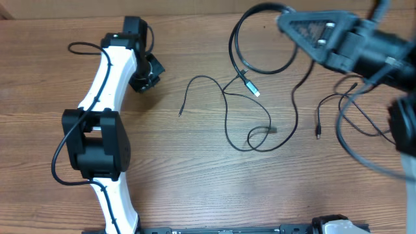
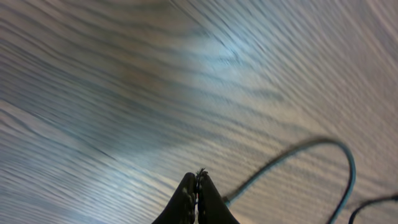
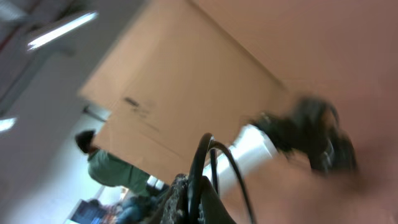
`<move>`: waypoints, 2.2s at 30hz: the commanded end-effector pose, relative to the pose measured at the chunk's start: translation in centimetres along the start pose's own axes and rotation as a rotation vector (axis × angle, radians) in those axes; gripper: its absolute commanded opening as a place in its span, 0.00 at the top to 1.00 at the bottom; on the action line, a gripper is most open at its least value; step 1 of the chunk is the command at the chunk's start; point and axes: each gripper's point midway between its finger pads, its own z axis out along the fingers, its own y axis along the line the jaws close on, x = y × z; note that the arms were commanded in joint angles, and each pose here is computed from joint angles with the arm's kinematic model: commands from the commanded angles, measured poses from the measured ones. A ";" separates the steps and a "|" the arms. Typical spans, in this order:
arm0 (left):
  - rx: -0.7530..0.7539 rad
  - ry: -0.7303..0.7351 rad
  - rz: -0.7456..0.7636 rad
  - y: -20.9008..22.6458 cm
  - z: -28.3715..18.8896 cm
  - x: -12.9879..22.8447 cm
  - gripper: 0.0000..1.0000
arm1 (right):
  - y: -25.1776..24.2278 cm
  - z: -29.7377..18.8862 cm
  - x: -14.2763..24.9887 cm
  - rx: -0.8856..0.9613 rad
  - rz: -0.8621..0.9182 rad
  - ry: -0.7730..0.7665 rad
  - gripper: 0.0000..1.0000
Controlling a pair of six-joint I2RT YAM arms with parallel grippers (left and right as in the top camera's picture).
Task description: Untangle cables
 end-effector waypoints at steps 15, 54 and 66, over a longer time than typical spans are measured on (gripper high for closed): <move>-0.015 0.063 0.161 -2.1 0.7 4.0 0.96 | -19.3 -0.9 10.3 0.590 0.259 0.439 0.96; -0.067 0.143 0.332 -3.2 0.7 9.1 0.94 | -36.2 -10.7 19.2 1.293 0.452 0.522 0.00; -0.071 0.148 0.338 -3.1 0.6 9.2 0.91 | -33.4 -8.8 23.2 1.202 0.477 0.707 0.24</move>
